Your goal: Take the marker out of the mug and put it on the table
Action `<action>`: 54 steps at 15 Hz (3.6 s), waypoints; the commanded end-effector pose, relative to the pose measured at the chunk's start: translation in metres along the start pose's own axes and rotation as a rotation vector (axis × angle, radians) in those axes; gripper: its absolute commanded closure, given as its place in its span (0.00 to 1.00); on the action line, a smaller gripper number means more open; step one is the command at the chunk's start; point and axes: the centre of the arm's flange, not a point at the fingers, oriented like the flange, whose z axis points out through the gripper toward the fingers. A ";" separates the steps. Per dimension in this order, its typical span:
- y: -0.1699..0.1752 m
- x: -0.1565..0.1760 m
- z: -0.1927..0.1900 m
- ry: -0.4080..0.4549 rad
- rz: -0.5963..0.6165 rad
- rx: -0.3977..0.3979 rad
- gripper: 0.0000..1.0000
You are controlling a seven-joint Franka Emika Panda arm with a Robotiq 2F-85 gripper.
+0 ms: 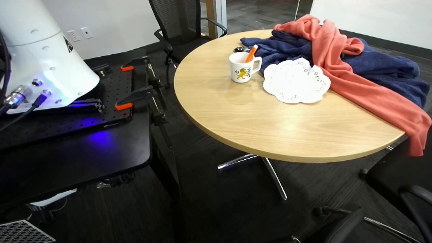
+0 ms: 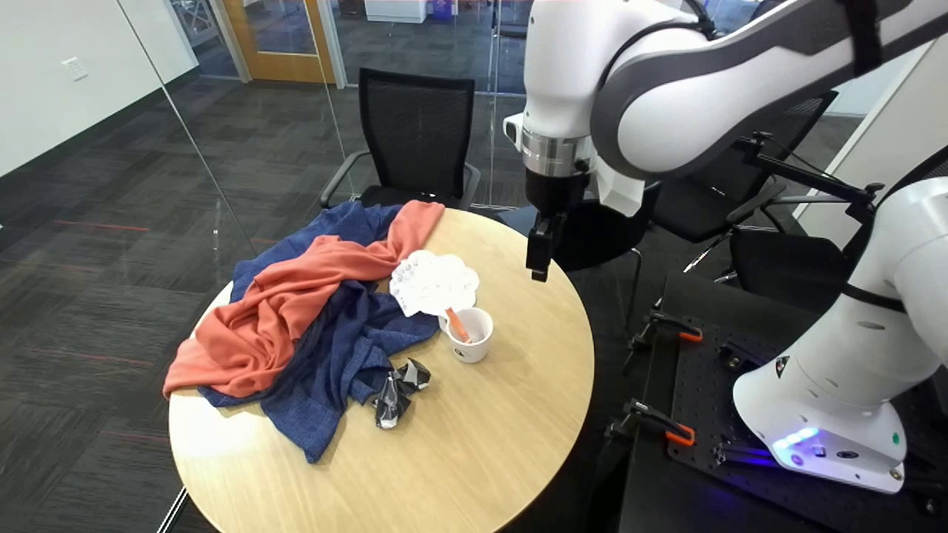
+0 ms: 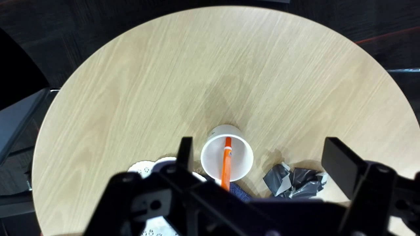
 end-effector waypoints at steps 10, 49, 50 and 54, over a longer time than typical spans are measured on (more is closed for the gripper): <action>-0.015 0.013 0.028 0.017 0.003 0.001 0.00; 0.006 0.137 0.218 0.307 0.346 -0.059 0.00; 0.006 0.138 0.220 0.306 0.350 -0.064 0.00; 0.002 0.140 0.226 0.304 0.346 -0.079 0.41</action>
